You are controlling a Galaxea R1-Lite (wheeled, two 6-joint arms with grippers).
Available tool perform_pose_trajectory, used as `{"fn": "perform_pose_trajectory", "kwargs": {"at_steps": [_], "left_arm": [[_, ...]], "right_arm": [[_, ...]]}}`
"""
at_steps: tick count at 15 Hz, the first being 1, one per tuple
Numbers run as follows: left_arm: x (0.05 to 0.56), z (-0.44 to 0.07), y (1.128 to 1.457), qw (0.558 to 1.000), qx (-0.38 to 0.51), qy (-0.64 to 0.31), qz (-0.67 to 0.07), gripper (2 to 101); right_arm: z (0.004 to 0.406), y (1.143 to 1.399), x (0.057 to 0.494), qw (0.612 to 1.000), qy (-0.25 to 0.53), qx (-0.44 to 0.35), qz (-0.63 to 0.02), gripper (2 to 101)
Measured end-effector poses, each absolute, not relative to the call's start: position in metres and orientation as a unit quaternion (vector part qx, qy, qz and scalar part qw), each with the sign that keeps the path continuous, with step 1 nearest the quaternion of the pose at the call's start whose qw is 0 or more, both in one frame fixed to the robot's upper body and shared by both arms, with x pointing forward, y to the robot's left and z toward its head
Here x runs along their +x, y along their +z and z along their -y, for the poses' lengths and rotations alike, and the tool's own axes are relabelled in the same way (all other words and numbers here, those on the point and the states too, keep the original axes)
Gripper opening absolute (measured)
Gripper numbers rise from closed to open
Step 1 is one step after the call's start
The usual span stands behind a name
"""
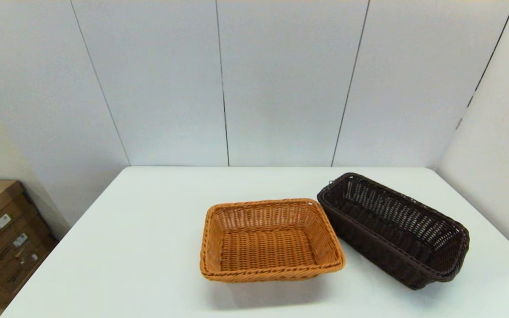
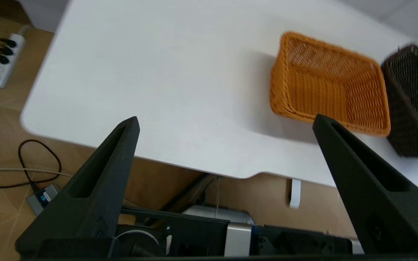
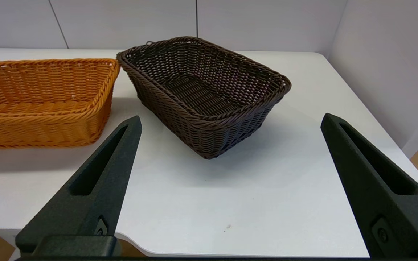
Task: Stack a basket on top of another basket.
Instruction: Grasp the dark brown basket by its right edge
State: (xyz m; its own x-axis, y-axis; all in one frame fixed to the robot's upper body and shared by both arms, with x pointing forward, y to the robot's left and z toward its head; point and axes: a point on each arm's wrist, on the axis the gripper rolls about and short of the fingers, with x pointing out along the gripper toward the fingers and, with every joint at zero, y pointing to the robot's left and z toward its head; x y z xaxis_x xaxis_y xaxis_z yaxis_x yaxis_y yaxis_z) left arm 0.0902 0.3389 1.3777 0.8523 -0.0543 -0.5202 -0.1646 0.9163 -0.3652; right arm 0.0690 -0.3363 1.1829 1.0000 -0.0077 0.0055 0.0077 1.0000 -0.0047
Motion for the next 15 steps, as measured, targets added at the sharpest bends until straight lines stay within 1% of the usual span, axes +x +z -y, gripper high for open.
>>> {"fn": "perform_pose_trajectory", "kwargs": {"at_steps": [4,7,9,15], "left_arm": [[0.042,-0.35,1.356,0.951,-0.212,0.045,-0.221,97.1],[0.019,-0.35,1.334,0.952,-0.221,0.061,-0.204,97.1],[0.008,-0.343,1.326,0.952,-0.229,0.055,-0.197,97.2],[-0.006,-0.331,1.286,0.966,-0.187,0.035,-0.173,97.6]], "right_arm": [[0.336,1.183,0.069,1.0,-0.004,-0.002,0.003,98.0],[0.336,1.183,0.069,1.0,-0.004,-0.002,0.003,98.0],[0.336,1.183,0.069,1.0,-0.004,-0.002,0.003,98.0],[0.336,1.183,0.069,1.0,-0.004,-0.002,0.003,98.0]]}}
